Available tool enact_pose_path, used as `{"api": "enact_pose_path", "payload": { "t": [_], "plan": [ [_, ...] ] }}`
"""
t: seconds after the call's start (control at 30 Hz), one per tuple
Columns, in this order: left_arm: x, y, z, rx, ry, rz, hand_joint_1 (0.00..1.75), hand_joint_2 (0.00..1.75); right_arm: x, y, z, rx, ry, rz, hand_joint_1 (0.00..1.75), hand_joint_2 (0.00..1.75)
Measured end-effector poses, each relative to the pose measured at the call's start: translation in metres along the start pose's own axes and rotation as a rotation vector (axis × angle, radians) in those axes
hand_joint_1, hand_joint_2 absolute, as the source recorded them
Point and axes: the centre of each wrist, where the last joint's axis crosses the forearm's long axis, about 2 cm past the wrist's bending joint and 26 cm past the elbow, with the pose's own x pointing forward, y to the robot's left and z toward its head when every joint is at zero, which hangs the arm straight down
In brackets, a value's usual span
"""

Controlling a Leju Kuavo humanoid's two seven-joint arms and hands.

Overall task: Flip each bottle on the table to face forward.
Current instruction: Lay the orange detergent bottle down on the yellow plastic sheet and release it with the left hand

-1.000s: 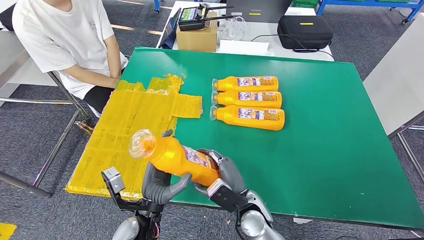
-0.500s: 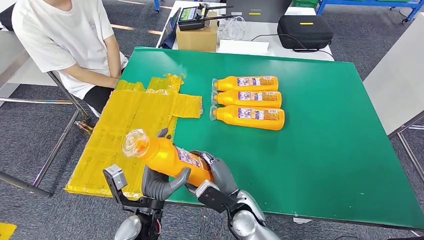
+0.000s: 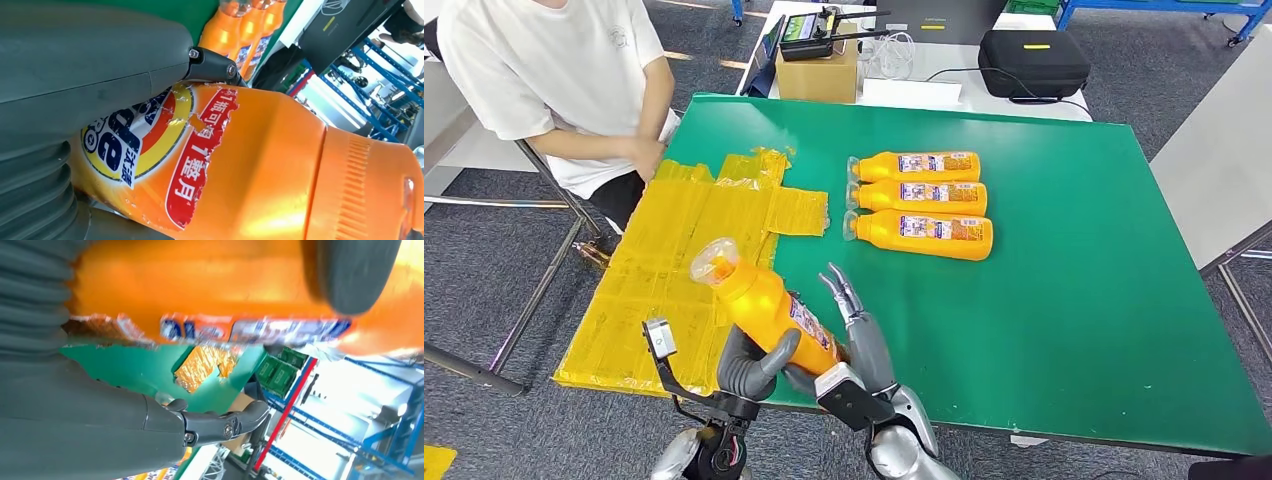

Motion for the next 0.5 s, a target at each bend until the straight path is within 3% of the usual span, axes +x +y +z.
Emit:
{"api": "enact_pose_path", "payload": {
  "t": [0.2,0.27,0.5],
  "plan": [
    [0.001,0.001,0.000,0.001,-0.008,0.068,1.75,1.75,0.004,-0.003,0.003,-0.132,-0.059,-0.027,0.00,0.00],
    [0.002,0.002,-0.001,0.041,-0.030,0.006,1.75,1.75,0.006,-0.004,0.008,-0.191,-0.084,-0.018,0.00,0.00],
    [0.026,0.024,-0.012,0.259,-0.329,-0.741,1.75,1.75,0.019,-0.021,0.035,-0.428,-0.109,0.060,0.00,0.00]
  ]
}}
